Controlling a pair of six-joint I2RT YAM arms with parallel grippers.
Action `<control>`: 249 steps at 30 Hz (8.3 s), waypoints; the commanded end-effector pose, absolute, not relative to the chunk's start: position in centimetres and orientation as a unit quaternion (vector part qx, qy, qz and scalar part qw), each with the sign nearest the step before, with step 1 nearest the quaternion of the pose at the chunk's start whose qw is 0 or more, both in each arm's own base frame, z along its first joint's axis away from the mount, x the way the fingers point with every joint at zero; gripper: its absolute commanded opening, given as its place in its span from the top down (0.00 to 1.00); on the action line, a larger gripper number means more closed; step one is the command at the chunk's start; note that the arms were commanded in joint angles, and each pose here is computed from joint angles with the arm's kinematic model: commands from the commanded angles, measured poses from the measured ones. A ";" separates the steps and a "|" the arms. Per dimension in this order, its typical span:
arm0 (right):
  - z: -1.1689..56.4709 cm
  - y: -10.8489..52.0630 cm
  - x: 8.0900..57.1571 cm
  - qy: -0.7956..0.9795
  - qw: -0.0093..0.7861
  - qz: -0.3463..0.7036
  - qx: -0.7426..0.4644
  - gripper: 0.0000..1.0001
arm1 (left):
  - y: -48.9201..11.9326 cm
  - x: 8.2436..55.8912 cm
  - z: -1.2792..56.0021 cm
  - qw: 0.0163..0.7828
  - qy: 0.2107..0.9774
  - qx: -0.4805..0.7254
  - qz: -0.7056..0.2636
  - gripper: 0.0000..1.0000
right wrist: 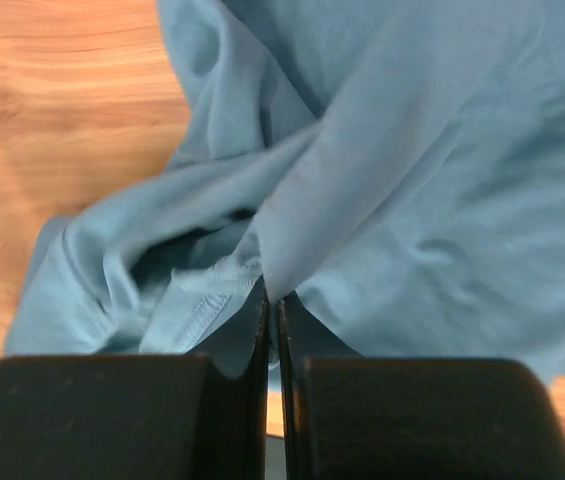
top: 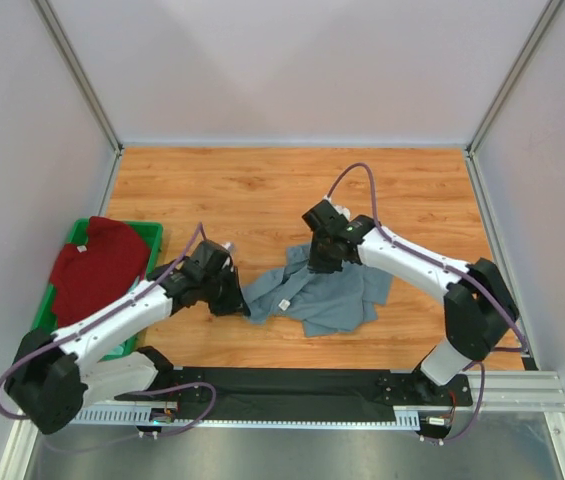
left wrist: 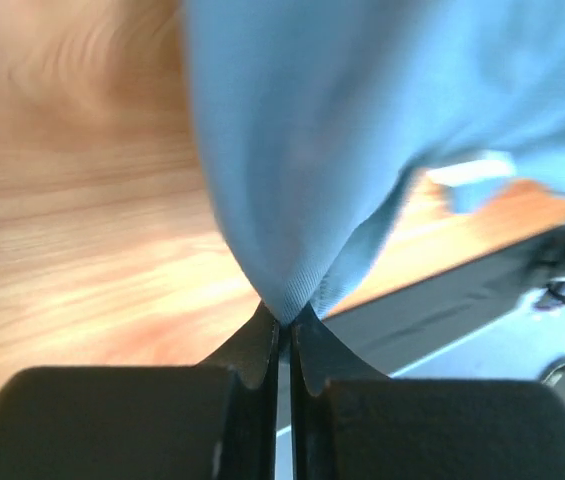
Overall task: Fold and stack the t-shirts
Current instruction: Flatten the tshirt out
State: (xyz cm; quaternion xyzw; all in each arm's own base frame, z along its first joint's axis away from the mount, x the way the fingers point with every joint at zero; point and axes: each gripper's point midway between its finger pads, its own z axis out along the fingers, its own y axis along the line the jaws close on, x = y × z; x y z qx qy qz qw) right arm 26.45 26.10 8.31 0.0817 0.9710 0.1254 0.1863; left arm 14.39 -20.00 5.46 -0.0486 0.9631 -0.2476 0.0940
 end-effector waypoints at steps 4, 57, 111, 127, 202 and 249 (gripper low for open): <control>24.5 25.3 26.3 0.912 0.338 0.231 -0.013 1.00 | -19.9 18.8 22.0 0.314 0.898 0.020 -0.306 1.00; 51.1 13.7 25.9 0.674 0.682 0.217 0.183 1.00 | -11.1 20.2 60.6 0.745 0.611 0.038 -0.265 1.00; 19.7 22.5 31.8 0.955 0.289 0.051 -0.034 0.33 | -9.5 17.9 18.2 0.293 0.953 -0.037 -0.067 0.55; 6.2 11.2 19.3 0.937 0.165 0.077 0.298 0.77 | -25.4 20.4 10.2 0.098 0.947 0.096 -0.289 0.73; 15.8 6.9 23.4 0.953 0.172 0.070 0.238 1.00 | -13.5 13.1 19.2 0.208 0.966 0.138 -0.067 1.00; 0.3 -1.4 31.3 0.931 0.071 -0.007 0.358 0.76 | -8.8 33.4 2.8 0.062 0.993 -0.010 0.100 0.77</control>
